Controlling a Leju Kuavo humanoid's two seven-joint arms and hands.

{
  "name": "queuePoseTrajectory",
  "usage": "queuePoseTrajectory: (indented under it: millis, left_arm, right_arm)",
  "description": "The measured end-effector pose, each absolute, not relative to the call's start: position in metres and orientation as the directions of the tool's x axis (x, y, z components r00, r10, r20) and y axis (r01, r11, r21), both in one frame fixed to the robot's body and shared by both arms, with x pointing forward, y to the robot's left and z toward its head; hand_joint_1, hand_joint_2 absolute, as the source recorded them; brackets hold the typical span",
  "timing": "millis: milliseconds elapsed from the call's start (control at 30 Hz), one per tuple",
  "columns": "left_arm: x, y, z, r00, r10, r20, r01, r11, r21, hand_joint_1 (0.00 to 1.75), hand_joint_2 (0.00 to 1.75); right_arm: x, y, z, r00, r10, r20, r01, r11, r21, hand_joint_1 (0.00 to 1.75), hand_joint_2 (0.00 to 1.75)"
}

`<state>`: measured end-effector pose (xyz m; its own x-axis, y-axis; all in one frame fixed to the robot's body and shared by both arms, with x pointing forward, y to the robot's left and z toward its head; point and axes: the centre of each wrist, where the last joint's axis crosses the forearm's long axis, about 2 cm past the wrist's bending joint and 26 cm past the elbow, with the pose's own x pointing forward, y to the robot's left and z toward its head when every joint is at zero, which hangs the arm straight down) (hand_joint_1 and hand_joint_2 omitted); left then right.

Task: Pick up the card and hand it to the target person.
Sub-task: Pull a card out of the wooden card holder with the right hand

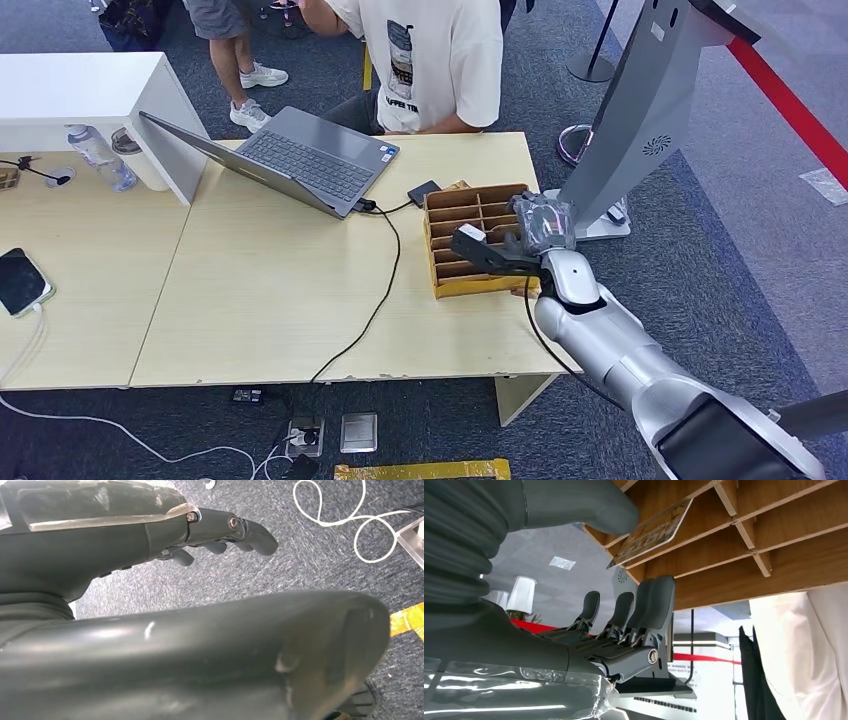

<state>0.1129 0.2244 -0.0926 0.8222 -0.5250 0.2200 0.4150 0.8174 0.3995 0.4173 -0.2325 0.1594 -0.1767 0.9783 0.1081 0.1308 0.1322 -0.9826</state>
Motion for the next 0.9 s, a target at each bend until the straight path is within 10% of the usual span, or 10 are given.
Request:
queuePoseTrajectory:
  millis: [900]
  left_arm:
    - [0.113,0.224,-0.092,0.821,-0.525,0.223,0.409,0.815,0.411,0.00,0.00]
  right_arm:
    - [0.412,-0.234,0.148,-0.203,0.972,0.120,0.125,0.147,-0.981,1.37,1.75]
